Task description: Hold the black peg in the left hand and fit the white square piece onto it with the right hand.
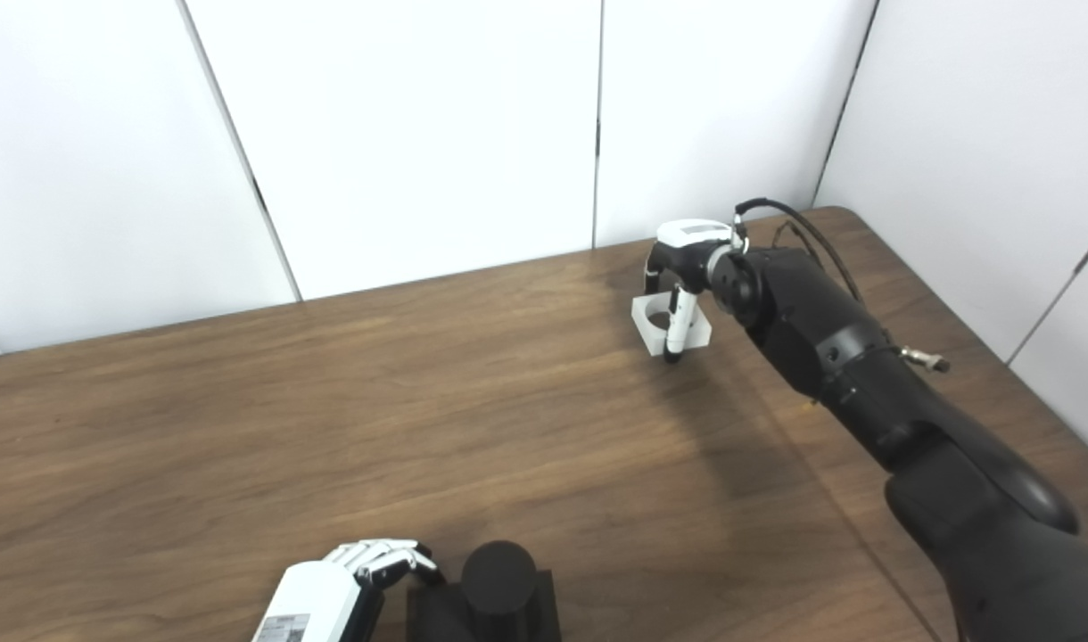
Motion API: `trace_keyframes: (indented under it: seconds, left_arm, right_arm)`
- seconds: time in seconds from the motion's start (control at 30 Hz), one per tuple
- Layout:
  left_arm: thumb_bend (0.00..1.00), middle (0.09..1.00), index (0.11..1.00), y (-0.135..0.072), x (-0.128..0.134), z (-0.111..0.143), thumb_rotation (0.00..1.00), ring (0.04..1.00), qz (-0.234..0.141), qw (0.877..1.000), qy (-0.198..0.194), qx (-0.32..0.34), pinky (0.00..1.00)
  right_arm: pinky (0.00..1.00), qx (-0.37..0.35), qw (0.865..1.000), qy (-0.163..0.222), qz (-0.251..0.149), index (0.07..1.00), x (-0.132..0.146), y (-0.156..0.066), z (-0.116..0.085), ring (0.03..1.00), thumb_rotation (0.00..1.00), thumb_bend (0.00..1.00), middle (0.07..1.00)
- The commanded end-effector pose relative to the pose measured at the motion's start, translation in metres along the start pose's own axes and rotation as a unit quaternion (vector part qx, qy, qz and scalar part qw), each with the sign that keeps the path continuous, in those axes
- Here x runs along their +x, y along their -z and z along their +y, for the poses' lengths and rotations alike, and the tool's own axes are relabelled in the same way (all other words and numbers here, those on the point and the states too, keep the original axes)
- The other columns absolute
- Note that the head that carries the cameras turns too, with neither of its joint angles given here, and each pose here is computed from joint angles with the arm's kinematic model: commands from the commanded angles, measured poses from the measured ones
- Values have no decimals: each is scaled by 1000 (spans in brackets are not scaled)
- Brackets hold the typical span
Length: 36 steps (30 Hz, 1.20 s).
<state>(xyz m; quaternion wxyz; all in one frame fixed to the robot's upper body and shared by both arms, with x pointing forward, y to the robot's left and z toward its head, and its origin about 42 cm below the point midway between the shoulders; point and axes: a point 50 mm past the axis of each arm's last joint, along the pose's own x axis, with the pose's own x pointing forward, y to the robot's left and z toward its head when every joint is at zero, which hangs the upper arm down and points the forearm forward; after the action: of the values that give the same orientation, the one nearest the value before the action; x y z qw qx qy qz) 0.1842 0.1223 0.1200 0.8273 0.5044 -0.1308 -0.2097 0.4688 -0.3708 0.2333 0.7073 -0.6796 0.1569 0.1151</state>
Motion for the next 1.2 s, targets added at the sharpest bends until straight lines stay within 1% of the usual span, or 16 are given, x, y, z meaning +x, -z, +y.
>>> trace_keyframes:
  seconds: [0.0,0.27,0.43,0.57,0.63,0.67,0.77,0.87,1.0,1.17]
  left_arm:
    - [519,729,485,2,-12,-23,43,752,19,997,78,3,730]
    - [519,731,485,4,-10,-22,42,753,17,997,78,2,731]
    - [518,733,485,5,-8,-22,42,754,17,997,78,5,731]
    - [519,733,485,6,-5,-22,42,756,22,997,79,10,733]
    - [519,734,486,6,-4,-21,43,758,23,996,81,12,734]
    - [519,736,486,6,-3,-21,43,760,24,996,83,13,736]
    - [519,741,486,6,-2,-20,43,768,25,996,86,14,744]
    - [519,741,487,7,-1,-19,43,767,24,996,87,20,743]
    - [518,745,487,8,1,-18,44,768,24,995,89,24,747]
    - [519,742,487,10,3,-19,44,762,23,996,84,26,742]
  right_arm:
    - [918,-14,998,60,-13,485,-9,4,-36,937,129,523,824]
    - [879,-33,997,69,-26,484,-9,1,-33,910,128,523,801]
    - [901,-40,995,86,-40,485,-13,-8,-43,921,129,523,798]
    - [902,-55,990,109,-70,484,-24,-20,-57,911,128,524,788]
    - [902,-67,988,114,-85,483,-33,-26,-65,902,128,524,781]
    - [902,-73,987,114,-91,483,-38,-30,-68,900,128,524,780]
    - [897,-101,982,110,-118,483,-67,-52,-82,905,130,524,788]
    - [901,-127,973,106,-158,484,-100,-73,-90,920,130,524,791]
    - [910,-151,961,100,-207,484,-143,-101,-94,925,128,523,782]
    - [905,-150,950,102,-253,484,-184,-123,-94,924,130,523,774]
